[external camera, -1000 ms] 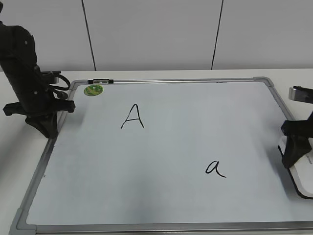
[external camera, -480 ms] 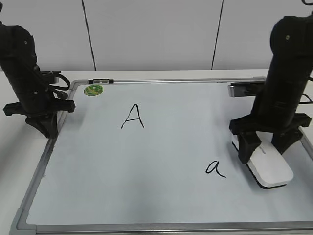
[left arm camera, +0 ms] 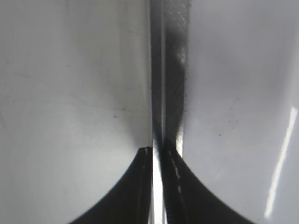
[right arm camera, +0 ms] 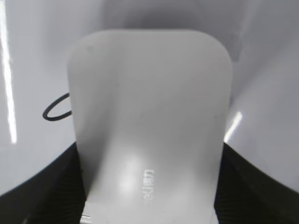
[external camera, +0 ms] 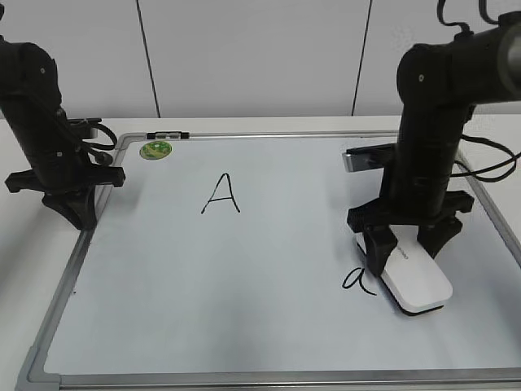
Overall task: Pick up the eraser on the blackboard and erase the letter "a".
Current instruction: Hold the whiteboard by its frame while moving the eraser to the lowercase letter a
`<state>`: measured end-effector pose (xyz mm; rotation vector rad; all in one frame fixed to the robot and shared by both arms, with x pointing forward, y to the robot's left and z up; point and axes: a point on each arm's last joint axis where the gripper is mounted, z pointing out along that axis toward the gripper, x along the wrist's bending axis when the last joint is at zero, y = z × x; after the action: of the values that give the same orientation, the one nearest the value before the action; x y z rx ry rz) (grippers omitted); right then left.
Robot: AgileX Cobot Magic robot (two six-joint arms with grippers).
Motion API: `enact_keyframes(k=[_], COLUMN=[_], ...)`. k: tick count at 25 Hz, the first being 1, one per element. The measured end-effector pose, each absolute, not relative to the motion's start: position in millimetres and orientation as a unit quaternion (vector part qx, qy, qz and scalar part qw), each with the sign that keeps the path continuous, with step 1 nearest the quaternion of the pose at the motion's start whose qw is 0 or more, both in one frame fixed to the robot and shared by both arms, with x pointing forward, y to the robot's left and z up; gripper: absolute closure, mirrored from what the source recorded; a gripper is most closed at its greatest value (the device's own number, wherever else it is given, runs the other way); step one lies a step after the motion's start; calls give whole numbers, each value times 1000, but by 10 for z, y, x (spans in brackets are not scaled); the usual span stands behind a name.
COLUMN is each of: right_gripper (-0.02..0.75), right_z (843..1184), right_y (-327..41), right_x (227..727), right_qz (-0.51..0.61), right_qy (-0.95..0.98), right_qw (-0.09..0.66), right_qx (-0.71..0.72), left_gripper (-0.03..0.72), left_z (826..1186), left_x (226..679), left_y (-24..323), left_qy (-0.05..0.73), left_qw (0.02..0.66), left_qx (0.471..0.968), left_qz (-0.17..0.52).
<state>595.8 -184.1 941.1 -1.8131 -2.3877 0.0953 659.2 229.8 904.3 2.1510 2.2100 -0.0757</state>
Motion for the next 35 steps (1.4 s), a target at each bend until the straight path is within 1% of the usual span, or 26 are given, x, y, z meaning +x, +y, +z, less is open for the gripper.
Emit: enact_keyframes(k=[5, 8, 13, 23, 33, 35], right_gripper=[214, 214, 214, 215, 215, 215], right_z=[9223, 9174, 9159, 9166, 9155, 9155], right_y=[-1713, -1618, -1548, -1459, -1119, -1111], right_x=[5958, 5955, 5949, 5939, 5803, 5801], right_qz=[42, 45, 48, 23, 14, 14], right_qy=[-800, -809, -817, -814, -840, -841], right_qw=[75, 65, 59, 81, 74, 73], right_qx=[-594, -582, -572, -575, -537, -536], left_gripper=[646, 646, 645, 639, 638, 639], left_z=[9043, 9043, 9043, 9043, 9043, 9043], left_x=[6592, 6592, 6592, 6592, 6592, 6592], left_y=[2298, 2298, 2298, 2298, 2298, 2298], left_qy=[716, 716, 716, 716, 716, 716], left_qw=[28, 28, 28, 28, 28, 28], left_qx=[697, 697, 697, 697, 697, 697], left_qz=[-25, -25, -25, -25, -25, -25])
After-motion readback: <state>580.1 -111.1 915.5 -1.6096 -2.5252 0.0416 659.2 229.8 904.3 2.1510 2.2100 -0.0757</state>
